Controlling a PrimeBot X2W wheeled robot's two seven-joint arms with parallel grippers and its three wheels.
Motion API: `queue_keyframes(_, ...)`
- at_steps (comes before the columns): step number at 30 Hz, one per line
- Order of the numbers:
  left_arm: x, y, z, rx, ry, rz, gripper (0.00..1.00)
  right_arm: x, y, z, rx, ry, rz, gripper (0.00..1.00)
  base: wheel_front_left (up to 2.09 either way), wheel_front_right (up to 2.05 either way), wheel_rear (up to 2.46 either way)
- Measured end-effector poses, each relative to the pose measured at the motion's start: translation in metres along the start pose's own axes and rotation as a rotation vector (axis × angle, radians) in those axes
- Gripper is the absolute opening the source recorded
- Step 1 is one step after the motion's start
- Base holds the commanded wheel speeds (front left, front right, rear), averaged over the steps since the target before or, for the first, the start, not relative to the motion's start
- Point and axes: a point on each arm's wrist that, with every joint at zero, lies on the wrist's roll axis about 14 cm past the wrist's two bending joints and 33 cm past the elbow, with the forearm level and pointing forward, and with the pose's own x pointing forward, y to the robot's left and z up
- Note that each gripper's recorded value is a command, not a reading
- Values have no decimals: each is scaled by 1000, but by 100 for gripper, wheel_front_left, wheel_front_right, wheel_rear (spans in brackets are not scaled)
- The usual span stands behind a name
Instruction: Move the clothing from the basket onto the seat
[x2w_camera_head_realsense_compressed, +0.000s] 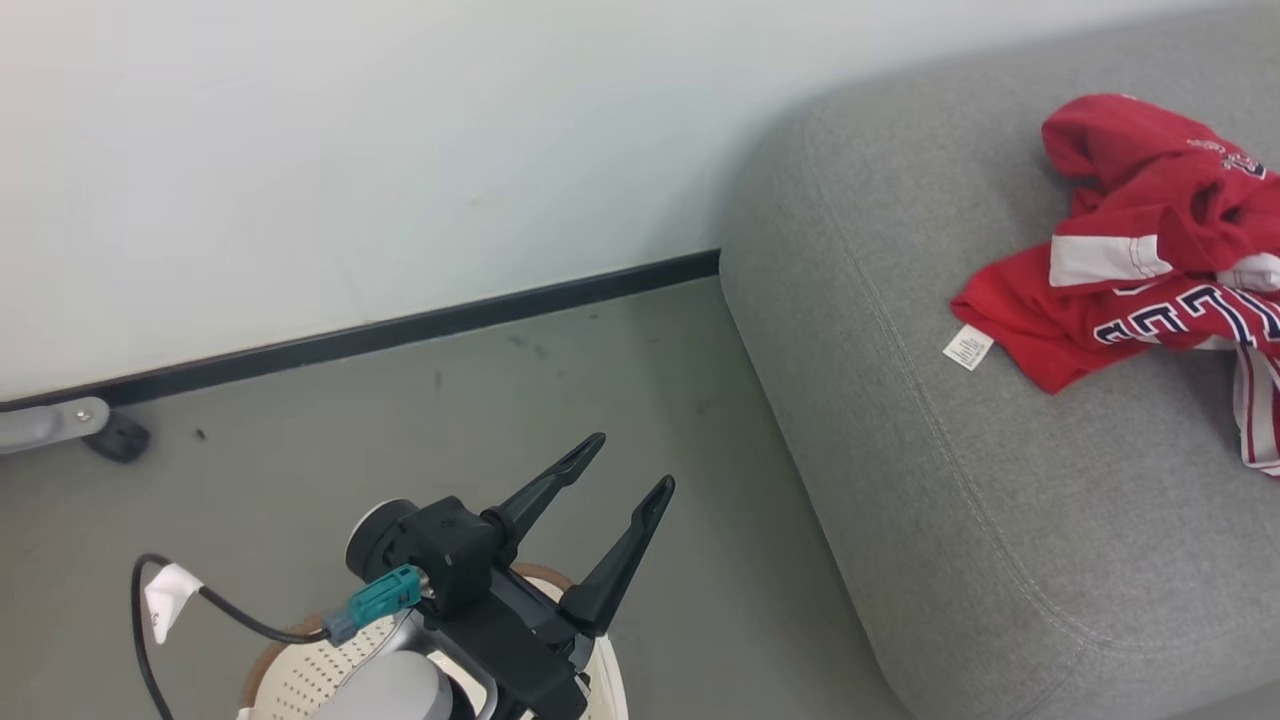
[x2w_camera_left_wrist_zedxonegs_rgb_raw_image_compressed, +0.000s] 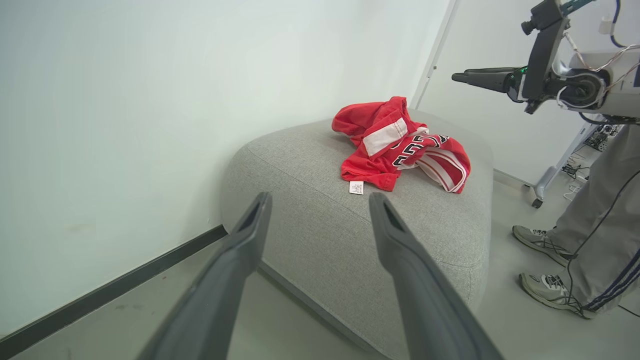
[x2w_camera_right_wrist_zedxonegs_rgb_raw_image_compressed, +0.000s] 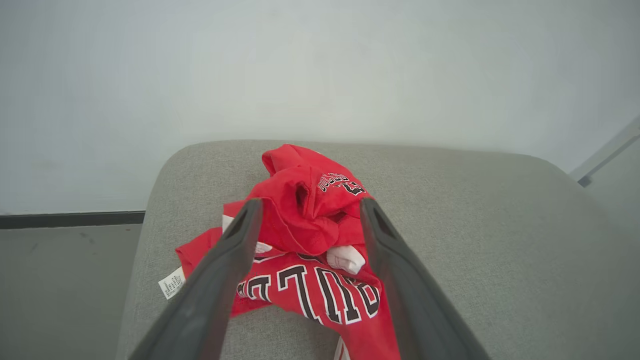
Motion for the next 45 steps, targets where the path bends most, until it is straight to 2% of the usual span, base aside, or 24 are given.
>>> queue_keyframes(5, -18, 14, 9, 12, -22, 92, 100, -6, 34, 22, 35, -156, 99, 100, 0, 0, 0)
queue_keyframes(15, -46, 28, 24, 9, -72, 213, 100, -22, 88, 39, 103, -328, 227, 100, 0, 0, 0)
queue_keyframes(24, -78, 41, 28, 26, -87, 335, 100, -36, 123, 27, 175, -338, 276, 100, 0, 0, 0)
queue_keyframes(34, -137, 73, 24, 46, -90, 568, 100, -62, 204, 18, 311, -331, 428, 100, 0, 0, 0)
queue_keyframes(45, -165, 92, 30, 8, -139, 697, 100, -84, 234, -4, 338, -296, 473, 100, 0, 0, 0)
